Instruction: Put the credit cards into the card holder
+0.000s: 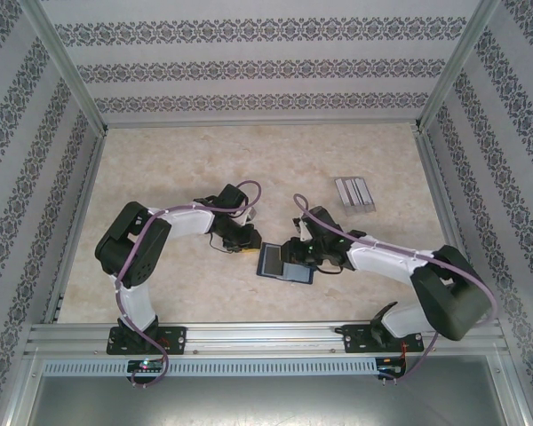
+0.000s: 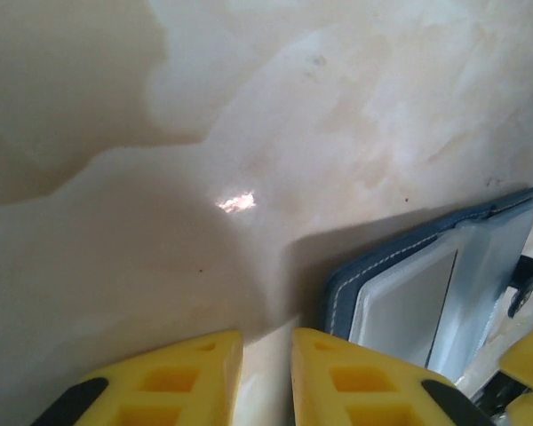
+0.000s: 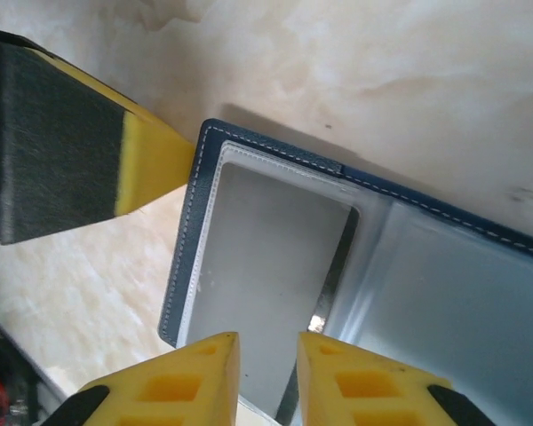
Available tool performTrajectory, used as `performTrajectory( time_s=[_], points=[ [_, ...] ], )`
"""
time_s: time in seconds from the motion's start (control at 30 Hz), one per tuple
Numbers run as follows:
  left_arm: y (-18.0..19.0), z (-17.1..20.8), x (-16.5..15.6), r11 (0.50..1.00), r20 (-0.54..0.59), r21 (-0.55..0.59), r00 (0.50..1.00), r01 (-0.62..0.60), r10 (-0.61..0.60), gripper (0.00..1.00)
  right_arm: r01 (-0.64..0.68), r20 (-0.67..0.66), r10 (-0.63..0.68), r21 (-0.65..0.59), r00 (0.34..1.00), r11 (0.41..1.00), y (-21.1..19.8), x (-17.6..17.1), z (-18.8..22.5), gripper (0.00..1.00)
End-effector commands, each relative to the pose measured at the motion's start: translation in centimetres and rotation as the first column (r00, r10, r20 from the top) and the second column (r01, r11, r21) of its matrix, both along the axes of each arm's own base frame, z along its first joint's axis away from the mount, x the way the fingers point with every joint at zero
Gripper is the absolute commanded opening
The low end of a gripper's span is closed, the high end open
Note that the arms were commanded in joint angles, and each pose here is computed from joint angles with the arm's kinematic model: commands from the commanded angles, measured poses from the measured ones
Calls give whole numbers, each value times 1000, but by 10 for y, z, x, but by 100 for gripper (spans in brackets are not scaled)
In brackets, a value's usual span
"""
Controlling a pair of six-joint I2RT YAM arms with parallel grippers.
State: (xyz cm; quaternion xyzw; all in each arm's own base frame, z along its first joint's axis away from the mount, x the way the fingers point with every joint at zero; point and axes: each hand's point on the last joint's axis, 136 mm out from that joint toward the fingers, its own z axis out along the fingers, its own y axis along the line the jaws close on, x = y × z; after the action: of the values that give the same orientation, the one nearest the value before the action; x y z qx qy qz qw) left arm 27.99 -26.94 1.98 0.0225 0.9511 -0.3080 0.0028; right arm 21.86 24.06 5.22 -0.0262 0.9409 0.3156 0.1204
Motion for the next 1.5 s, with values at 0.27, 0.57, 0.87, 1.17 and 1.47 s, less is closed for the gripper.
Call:
performTrajectory(
  time_s=[0.27, 0.57, 0.87, 1.17, 1.47],
  points=[
    [15, 0, 4, 998, 74, 67, 997, -5, 1, 40, 89, 106, -59, -307, 993, 948, -80, 5, 15, 33],
    [8, 7, -18, 998, 45, -25, 998, 55, -54, 42, -26, -3, 25, -145, 1000, 989, -42, -15, 7, 31],
    [-1, 10, -27, 992, 31, -89, 996, 84, -81, 40, -18, -95, 8, -111, 995, 994, -32, -43, -13, 35],
    [-9, 0, -34, 991, -6, -85, 995, 103, -104, 35, 6, -107, -22, -142, 994, 990, -40, -52, -31, 42],
    [-12, -2, -38, 991, -1, -85, 994, 105, -106, 25, -17, -78, 8, -112, 997, 994, -21, -37, -26, 32]
  ],
)
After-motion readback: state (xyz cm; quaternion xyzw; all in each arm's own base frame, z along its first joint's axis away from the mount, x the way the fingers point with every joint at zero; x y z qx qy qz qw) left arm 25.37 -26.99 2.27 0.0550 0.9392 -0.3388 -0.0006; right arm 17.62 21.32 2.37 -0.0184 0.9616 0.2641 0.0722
